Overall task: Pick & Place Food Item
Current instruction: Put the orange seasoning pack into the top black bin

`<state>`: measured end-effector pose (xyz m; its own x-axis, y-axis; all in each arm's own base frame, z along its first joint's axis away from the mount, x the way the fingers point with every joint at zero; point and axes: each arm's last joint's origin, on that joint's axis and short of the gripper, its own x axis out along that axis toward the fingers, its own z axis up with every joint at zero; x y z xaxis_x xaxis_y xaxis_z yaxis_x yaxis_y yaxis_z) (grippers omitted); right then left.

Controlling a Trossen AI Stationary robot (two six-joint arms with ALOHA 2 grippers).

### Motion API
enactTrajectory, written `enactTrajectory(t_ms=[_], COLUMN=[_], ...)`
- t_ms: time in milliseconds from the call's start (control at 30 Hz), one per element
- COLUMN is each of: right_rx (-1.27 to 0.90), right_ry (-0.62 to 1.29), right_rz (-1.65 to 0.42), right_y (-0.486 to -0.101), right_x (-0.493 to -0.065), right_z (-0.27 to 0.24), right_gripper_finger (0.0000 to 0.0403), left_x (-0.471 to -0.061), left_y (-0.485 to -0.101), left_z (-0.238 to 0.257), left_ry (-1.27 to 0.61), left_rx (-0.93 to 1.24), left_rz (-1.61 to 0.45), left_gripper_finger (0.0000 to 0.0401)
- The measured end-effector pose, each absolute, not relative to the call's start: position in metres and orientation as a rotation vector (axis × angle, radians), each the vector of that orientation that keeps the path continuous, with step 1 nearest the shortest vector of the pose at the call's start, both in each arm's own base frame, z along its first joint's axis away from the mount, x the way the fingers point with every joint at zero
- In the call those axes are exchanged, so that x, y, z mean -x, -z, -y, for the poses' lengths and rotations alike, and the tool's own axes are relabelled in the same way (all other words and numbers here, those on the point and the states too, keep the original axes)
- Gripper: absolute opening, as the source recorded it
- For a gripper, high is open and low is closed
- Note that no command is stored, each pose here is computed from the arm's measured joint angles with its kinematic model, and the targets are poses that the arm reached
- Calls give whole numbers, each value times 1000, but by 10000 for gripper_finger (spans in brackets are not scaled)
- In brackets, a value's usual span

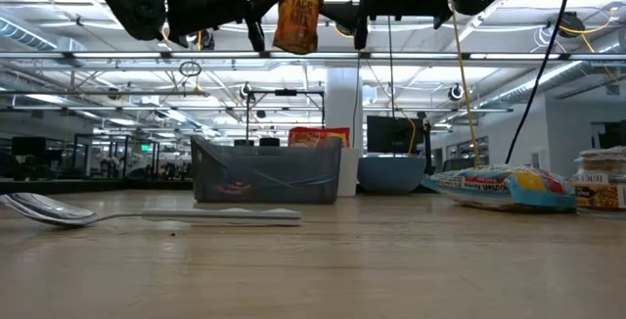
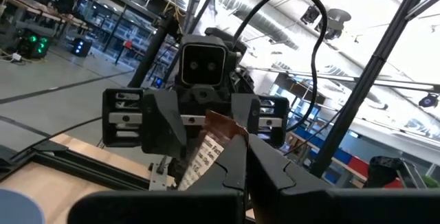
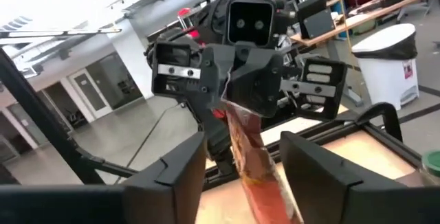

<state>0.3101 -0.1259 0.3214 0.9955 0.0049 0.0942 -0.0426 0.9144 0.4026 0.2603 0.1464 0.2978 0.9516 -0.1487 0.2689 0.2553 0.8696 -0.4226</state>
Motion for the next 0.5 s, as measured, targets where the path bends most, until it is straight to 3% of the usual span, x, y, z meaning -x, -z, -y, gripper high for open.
enactTrajectory(t_ms=[333, 500], right_rx=[-407, -400], right_ry=[-23, -23], right_rz=[89, 88], right_y=[-321, -321], right_x=[-310, -310], right_z=[126, 126], right_gripper_finger=[24, 6], left_x=[-260, -260], left_y=[-298, -298], left_z=[-147, -148], left_ry=[206, 178], left_rx=[477, 502], left_rz=[236, 249], left_gripper_finger=[4, 11])
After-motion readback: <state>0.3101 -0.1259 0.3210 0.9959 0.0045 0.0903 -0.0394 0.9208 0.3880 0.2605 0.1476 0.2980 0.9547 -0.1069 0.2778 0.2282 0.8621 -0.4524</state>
